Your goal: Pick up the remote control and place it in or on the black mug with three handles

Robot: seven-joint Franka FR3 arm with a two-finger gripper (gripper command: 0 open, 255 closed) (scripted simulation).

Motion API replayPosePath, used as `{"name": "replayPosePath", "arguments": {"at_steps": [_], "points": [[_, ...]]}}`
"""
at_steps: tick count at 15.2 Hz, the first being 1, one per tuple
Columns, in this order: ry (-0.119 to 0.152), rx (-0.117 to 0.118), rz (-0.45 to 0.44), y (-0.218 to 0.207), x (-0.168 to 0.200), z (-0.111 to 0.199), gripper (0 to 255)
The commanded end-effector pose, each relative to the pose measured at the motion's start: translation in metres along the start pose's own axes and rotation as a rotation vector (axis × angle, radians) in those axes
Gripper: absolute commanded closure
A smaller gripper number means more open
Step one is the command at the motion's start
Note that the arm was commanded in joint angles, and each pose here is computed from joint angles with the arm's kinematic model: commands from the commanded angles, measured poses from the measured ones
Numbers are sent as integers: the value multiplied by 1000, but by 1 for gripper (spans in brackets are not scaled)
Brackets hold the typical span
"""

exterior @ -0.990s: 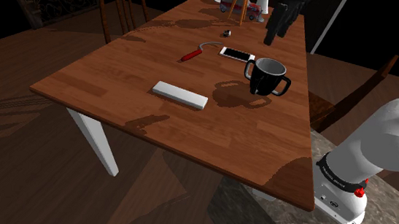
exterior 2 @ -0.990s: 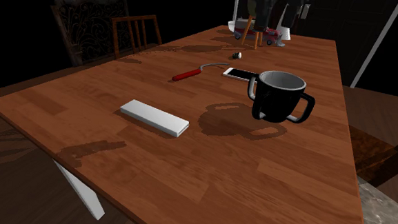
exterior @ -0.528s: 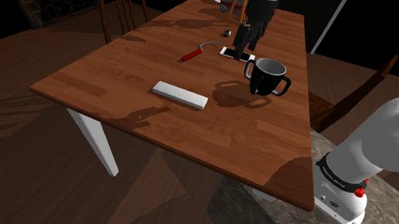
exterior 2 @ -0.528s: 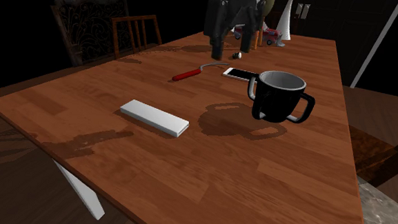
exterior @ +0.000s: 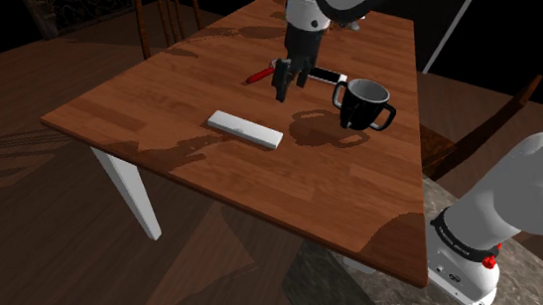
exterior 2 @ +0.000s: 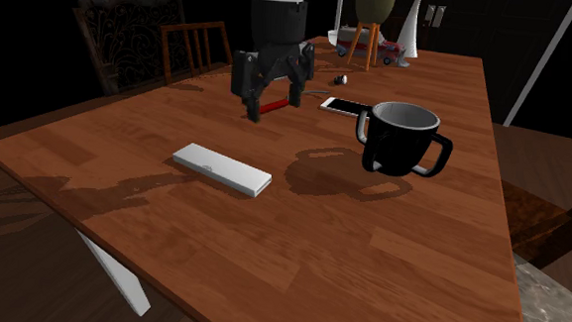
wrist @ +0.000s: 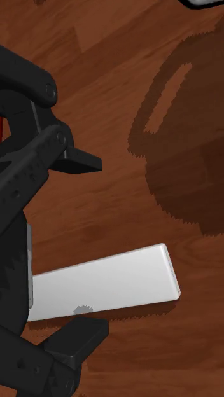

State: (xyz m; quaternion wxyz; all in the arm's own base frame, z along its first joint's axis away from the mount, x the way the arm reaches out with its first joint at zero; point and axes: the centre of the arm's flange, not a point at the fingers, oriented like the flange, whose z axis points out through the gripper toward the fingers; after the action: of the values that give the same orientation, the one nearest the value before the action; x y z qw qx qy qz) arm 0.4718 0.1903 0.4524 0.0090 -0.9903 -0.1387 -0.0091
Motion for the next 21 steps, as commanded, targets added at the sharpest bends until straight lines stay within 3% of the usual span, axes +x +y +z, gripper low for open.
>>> {"name": "replayPosePath", "arguments": {"at_steps": [1,10,17,21], "points": [[-4,1,-13,-11,16,15,0],[-23,6,-69,-68,89,89,0],[-23,6,-69,-68,88,126,0],[-23,6,-69,-68,88,129,0]]}}
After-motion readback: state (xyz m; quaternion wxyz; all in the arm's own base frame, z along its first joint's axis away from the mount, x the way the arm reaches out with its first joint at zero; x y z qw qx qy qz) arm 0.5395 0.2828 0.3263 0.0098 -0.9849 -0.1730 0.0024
